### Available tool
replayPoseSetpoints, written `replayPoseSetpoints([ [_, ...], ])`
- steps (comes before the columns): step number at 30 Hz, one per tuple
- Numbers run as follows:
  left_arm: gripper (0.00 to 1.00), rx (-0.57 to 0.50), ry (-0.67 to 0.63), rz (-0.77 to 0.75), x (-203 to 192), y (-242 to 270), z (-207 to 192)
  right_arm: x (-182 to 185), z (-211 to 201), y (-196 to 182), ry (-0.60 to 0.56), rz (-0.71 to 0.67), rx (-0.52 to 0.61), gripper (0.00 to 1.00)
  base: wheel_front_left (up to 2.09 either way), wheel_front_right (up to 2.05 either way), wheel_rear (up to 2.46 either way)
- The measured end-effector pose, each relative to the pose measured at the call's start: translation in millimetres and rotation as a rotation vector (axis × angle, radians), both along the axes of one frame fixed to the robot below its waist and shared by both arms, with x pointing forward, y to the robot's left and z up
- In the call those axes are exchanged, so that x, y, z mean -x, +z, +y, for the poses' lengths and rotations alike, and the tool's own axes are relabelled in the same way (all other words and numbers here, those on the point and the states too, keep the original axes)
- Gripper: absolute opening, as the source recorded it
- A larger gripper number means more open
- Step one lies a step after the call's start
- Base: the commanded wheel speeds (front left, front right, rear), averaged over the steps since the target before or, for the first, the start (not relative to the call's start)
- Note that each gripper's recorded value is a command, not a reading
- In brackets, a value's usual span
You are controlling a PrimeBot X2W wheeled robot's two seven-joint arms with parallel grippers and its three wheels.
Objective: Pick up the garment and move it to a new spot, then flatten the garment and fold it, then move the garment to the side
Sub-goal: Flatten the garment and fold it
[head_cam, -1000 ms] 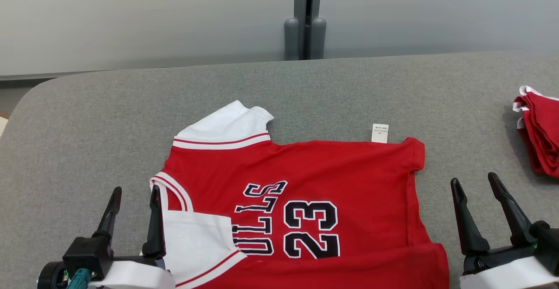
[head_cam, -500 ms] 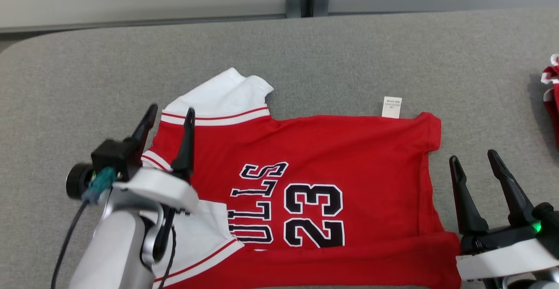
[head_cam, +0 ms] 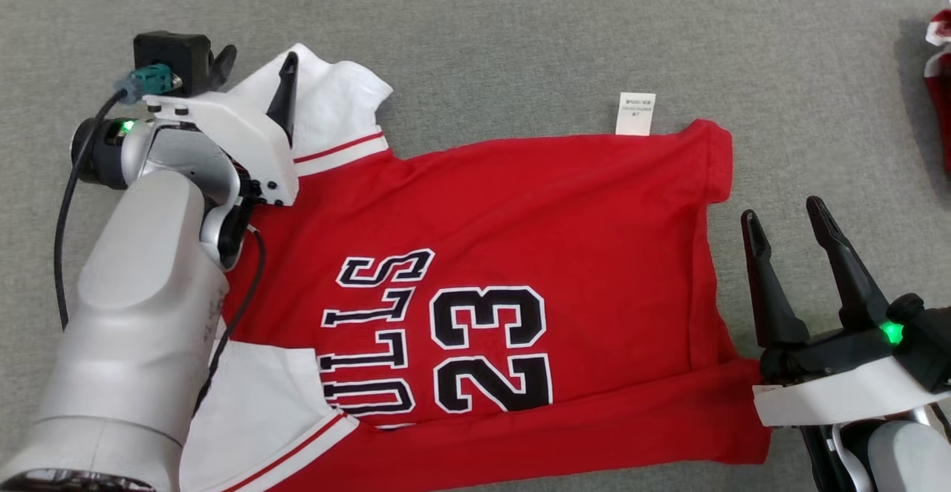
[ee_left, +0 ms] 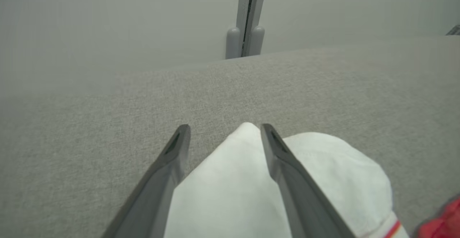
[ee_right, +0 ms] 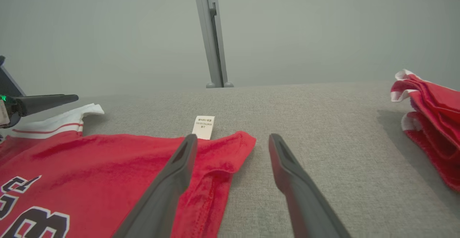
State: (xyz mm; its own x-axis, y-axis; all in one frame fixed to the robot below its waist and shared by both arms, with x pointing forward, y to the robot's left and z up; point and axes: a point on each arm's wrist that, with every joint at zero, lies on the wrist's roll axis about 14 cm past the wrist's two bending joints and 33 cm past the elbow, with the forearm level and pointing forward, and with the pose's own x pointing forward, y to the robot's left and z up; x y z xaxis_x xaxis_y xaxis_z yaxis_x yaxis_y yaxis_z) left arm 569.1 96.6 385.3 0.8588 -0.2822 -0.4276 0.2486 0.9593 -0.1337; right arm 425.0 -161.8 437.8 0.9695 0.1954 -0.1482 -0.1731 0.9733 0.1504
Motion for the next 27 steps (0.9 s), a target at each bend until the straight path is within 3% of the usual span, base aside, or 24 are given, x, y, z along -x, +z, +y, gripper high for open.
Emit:
replayPoseSetpoints([
  [4, 1.0, -0.021, -0.013, 0.117, 0, -31, -4, 3, -13, -12, -0.035, 0.03, 0.008, 1.0, 0.0, 0.0, 0.0],
  [5, 0.46, -0.024, -0.017, 0.125, -2, -33, -5, 3, -16, -14, -0.043, 0.037, 0.01, 1.0, 0.0, 0.0, 0.0],
  [6, 0.0, -0.023, -0.021, 0.126, -4, -33, -6, 4, -18, -16, -0.05, 0.043, 0.01, 1.0, 0.0, 0.0, 0.0],
  [15, 0.0, -0.011, -0.015, 0.045, -5, -19, -3, -15, -38, -15, -0.072, 0.033, 0.027, 1.0, 0.0, 0.0, 0.0],
  [21, 0.0, 0.007, -0.007, -0.037, -13, -3, -1, -53, -26, -16, 0.007, 0.028, 0.043, 1.0, 0.0, 0.0, 0.0],
  [27, 0.0, 0.018, 0.011, -0.07, -12, 0, 6, -64, -14, -54, 0.086, 0.177, 0.075, 1.0, 0.0, 0.0, 0.0],
])
